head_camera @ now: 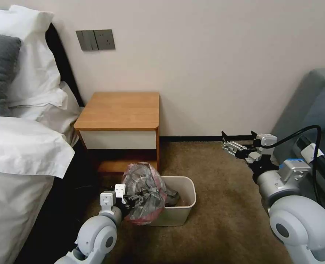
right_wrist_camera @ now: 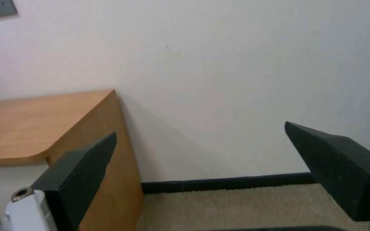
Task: Pick up the garbage bag from the table and place it over the trash can.
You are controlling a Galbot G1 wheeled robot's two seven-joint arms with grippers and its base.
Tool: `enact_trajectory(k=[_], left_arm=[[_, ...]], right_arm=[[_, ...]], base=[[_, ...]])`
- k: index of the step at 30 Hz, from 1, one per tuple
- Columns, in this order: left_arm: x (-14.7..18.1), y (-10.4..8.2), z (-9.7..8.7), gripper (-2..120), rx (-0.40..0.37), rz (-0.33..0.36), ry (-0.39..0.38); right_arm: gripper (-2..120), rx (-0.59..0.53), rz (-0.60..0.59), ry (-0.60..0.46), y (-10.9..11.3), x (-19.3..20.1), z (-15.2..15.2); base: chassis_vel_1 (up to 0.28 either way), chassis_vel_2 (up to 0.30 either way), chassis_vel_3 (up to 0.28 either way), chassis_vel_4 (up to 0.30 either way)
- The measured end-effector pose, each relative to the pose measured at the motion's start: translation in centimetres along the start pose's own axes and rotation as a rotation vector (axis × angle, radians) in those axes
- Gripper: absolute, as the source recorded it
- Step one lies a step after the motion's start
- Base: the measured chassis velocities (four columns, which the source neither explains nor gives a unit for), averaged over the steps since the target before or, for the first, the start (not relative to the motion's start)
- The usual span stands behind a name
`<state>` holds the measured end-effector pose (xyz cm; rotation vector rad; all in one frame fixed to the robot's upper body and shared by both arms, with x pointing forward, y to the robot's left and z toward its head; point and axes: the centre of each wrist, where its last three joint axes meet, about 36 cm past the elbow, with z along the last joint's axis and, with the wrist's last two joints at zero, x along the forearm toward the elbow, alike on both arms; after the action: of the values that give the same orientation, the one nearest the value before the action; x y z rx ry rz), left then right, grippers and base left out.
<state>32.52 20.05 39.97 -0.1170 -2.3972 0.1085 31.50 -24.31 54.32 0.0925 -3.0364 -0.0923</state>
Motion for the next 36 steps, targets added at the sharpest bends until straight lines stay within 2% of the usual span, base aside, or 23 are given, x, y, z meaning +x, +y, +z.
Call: enact_trajectory(k=[5, 11, 23, 26, 27, 30, 34, 36], left_arm=[[-0.7, -0.8, 0.1, 96, 0.011, 0.006, 0.008], [-1.6, -1.6, 0.2, 94, 0.021, -0.021, 0.017], [-2.0, -1.1, 0.5, 93, 0.022, -0.053, 0.026], [-2.0, -1.1, 0.6, 88, 0.022, -0.054, 0.028], [-1.9, -1.1, 0.7, 80, 0.022, -0.051, 0.029], [-1.6, -1.3, 0.7, 74, 0.022, -0.041, 0.028], [-1.4, -1.3, 0.8, 55, 0.023, -0.037, 0.029], [-1.4, -1.3, 0.9, 54, 0.023, -0.037, 0.029]], right_arm=[[100, -0.002, 0.000, -0.001, 0.0, 0.0, 0.1], [100, -0.005, -0.003, -0.001, 0.1, 0.1, 0.2], [100, -0.007, -0.006, -0.007, 0.1, 0.0, 0.2], [100, -0.007, -0.007, -0.008, 0.1, -0.1, 0.2], [100, -0.006, -0.007, -0.007, 0.1, -0.1, 0.2], [100, -0.004, -0.007, -0.007, 0.1, -0.1, 0.2], [100, -0.003, -0.008, -0.009, 0.0, -0.1, 0.1], [100, -0.003, -0.008, -0.009, 0.0, 0.0, 0.1]], base=[[0.000, 0.000, 0.000, 0.000], [0.000, 0.000, 0.000, 0.000], [0.000, 0.000, 0.000, 0.000], [0.000, 0.000, 0.000, 0.000], [0.000, 0.000, 0.000, 0.000], [0.000, 0.000, 0.000, 0.000], [0.000, 0.000, 0.000, 0.000], [0.000, 0.000, 0.000, 0.000]])
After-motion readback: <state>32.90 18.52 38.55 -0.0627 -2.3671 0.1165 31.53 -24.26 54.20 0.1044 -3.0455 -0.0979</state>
